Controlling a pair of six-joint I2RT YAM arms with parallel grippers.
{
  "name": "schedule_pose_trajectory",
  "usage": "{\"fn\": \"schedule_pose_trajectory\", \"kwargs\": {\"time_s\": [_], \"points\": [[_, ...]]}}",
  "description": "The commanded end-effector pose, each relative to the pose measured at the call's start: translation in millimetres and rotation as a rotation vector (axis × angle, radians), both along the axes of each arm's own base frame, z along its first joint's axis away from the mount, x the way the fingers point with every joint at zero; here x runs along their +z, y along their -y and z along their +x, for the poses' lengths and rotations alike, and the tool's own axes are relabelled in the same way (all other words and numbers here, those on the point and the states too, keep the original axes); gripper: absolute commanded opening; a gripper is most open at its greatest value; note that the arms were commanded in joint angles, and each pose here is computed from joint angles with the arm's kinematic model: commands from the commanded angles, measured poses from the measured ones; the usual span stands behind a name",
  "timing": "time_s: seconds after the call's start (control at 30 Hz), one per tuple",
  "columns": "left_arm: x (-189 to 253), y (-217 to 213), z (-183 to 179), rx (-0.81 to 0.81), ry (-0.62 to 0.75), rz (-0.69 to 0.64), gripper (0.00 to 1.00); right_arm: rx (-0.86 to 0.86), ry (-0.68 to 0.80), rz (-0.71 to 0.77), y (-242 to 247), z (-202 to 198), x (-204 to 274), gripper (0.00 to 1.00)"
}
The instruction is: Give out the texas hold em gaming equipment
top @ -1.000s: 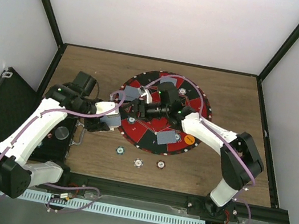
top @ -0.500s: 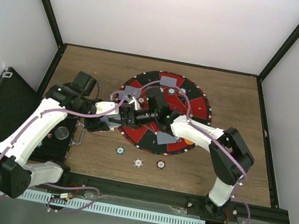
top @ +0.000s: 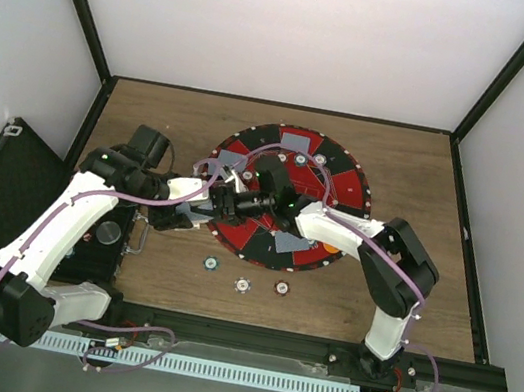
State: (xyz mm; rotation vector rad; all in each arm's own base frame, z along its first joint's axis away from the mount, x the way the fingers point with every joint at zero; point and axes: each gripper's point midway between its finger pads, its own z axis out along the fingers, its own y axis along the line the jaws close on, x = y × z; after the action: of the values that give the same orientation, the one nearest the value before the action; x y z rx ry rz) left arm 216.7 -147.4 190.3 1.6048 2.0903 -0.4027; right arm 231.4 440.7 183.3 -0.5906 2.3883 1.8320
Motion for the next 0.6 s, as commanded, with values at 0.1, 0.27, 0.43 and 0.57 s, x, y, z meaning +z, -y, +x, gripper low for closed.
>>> {"fn": "schedule_pose_trajectory", "kwargs": {"time_s": [0.1, 0.27, 0.43, 0.57], "points": [[11, 8, 2, -0.017, 0.023, -0.04, 0.04, -0.07, -0.01, -0.031, 22, 16, -12, 0.64], [10, 9, 1, -0.018, 0.019, -0.039, 0.04, -0.091, 0.01, -0.03, 31, 20, -4, 0.54], [9, 9, 3, -0.014, 0.02, -0.039, 0.04, -0.108, 0.035, -0.03, 36, 22, 6, 0.4], [9, 10, 3, -0.014, 0.019, -0.039, 0.04, -0.117, 0.053, -0.042, 40, 21, 9, 0.31]]}}
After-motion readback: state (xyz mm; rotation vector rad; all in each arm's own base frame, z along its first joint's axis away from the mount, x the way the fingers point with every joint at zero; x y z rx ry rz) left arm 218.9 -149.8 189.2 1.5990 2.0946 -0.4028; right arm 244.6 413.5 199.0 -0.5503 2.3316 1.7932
